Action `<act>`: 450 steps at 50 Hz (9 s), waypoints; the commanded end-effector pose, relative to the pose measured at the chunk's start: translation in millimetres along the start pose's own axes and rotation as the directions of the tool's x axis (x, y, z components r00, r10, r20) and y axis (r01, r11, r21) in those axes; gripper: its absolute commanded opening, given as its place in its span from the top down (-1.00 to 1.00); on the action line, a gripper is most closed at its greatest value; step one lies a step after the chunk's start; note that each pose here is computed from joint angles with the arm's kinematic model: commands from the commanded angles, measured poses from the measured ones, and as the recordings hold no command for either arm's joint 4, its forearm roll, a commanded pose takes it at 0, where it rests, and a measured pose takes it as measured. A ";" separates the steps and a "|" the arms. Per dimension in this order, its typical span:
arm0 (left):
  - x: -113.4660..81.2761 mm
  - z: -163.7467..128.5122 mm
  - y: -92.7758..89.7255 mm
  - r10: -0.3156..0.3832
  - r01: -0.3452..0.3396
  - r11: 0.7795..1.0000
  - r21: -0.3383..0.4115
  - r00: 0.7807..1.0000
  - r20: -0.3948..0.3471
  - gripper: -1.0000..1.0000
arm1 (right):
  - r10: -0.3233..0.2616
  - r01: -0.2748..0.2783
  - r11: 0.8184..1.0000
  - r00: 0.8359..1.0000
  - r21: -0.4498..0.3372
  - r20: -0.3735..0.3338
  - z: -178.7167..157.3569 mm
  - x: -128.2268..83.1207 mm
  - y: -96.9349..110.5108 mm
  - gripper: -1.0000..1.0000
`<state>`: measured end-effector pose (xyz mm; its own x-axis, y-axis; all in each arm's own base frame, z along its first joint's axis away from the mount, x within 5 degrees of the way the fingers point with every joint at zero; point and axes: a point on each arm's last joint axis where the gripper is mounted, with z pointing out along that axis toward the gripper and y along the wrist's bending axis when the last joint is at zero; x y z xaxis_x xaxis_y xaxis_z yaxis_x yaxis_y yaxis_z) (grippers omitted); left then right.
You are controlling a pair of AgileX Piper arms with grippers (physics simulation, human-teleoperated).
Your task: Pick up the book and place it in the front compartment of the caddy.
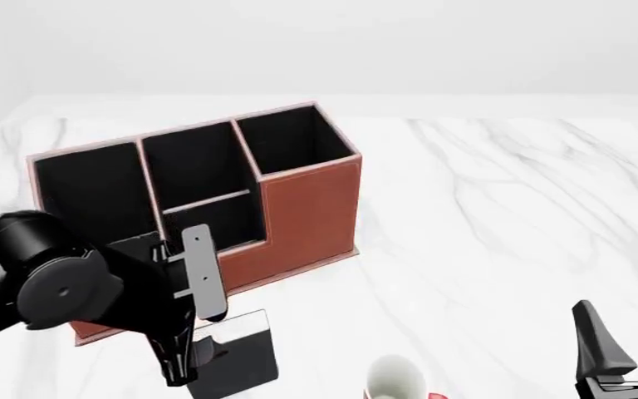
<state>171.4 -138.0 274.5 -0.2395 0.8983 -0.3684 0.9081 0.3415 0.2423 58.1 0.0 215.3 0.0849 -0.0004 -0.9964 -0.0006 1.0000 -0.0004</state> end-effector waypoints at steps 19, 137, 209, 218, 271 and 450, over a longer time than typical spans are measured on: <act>-3.1 25.6 -10.6 -0.009 0.010 0.999 0.036 1.000 -0.021 -1.00 | 0.000 0.000 1.000 1.000 0.000 0.000 -0.3 0.2 0.0 -1.00; -78.3 -122.9 122.6 0.173 -0.150 0.957 -0.248 0.982 0.076 1.00 | 0.000 0.000 1.000 1.000 0.000 0.000 -0.3 0.2 0.0 -1.00; -76.8 -110.7 183.5 0.057 -0.035 0.949 -0.314 0.997 0.061 1.00 | 0.000 0.000 1.000 1.000 0.000 0.000 -0.3 0.2 0.0 -1.00; -75.7 -103.3 183.1 0.054 -0.032 0.950 -0.311 0.997 0.060 1.00 | 0.000 0.000 1.000 1.000 0.000 0.000 -0.2 0.2 0.0 -1.00; -50.4 -59.3 194.3 0.040 -0.029 0.945 -0.327 0.999 0.029 1.00 | 0.000 0.000 1.000 1.000 0.000 0.000 -0.3 0.2 0.0 -1.00; -18.2 -16.5 212.1 0.007 -0.017 0.949 -0.314 0.999 -0.033 -1.00 | 0.000 0.000 1.000 1.000 0.000 0.000 -0.2 0.2 0.0 -1.00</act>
<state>383.4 -73.6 334.4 -0.2599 0.9083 -0.3278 0.7584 0.4021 0.5130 58.1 0.0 215.3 0.0848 -0.0004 -0.9964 -0.0005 1.0000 -0.0005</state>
